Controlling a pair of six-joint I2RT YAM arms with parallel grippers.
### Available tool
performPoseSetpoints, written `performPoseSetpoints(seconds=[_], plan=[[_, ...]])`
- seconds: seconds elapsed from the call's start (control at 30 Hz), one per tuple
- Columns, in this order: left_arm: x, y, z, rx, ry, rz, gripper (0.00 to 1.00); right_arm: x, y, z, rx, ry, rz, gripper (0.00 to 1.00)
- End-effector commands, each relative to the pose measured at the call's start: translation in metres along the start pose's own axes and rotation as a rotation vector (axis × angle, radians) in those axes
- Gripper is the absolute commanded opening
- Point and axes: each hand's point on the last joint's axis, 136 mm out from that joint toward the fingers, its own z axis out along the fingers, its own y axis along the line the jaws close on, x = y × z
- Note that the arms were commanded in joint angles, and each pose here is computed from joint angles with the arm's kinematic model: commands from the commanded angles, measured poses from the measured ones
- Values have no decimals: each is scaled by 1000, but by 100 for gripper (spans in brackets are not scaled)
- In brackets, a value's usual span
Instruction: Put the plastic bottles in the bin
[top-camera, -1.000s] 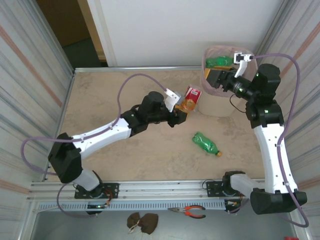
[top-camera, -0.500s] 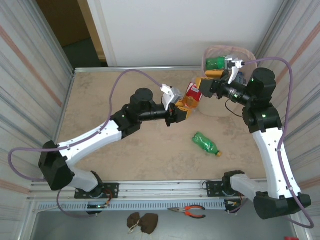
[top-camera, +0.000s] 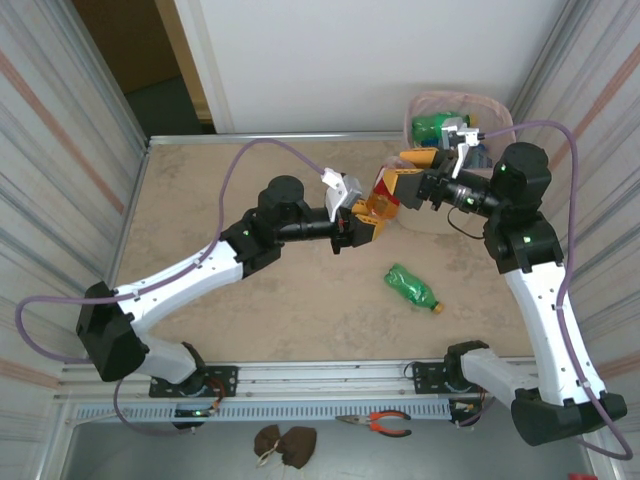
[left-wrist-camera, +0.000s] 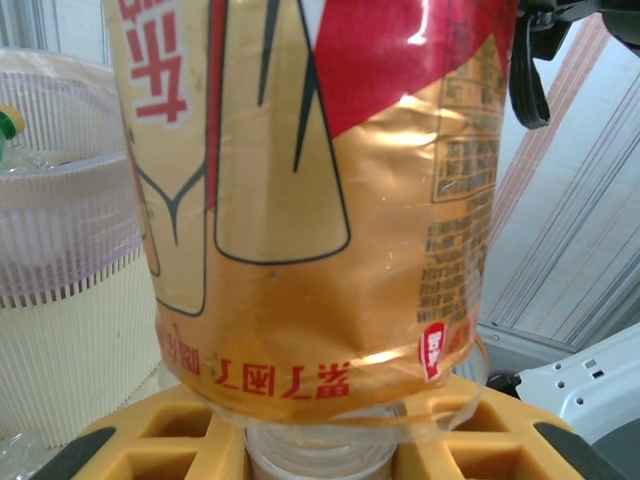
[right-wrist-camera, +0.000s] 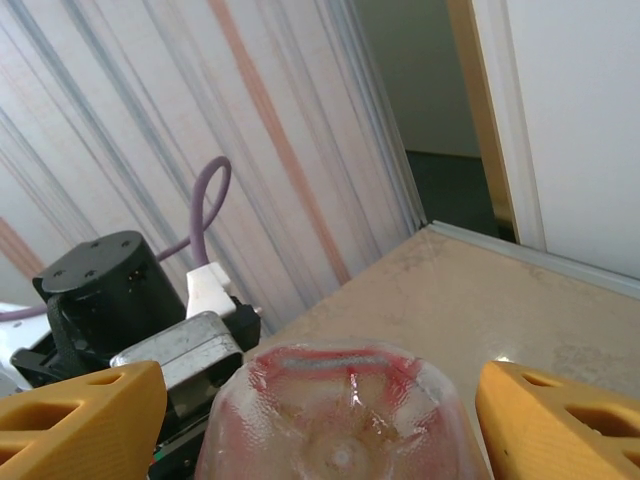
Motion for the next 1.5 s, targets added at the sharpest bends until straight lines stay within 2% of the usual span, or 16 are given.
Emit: performPoseSetpoints(seconds=[0.0,0.27,0.63,0.7,1.0,1.03,1.17,1.47], plan=[[-43,-21,-15,47,-112,70,22,3,9,-2,-31,2,-19,80],[-51,-24,-19,50,-131,74,21,6,10,0,-33,10,-22,77],[-55,-26,-19,54,-143,61,22,0,18,0,-43,2,-34,62],[-54,-24,-20,48,-142,58,26,-2,20,0,-43,-3,-37,59],[-48,-14,-27,-30,-142,56,59,-22,3,-4,77,-50,-44,54],[-47,-13,-28,-37,-142,55,62,-25,-2,-4,95,-54,-44,54],[-41,-9,-31,-60,-133,52,64,-40,-30,-12,196,-77,-31,54],[-37,-4,-41,-88,-128,50,65,-82,-153,-66,580,-168,98,51]])
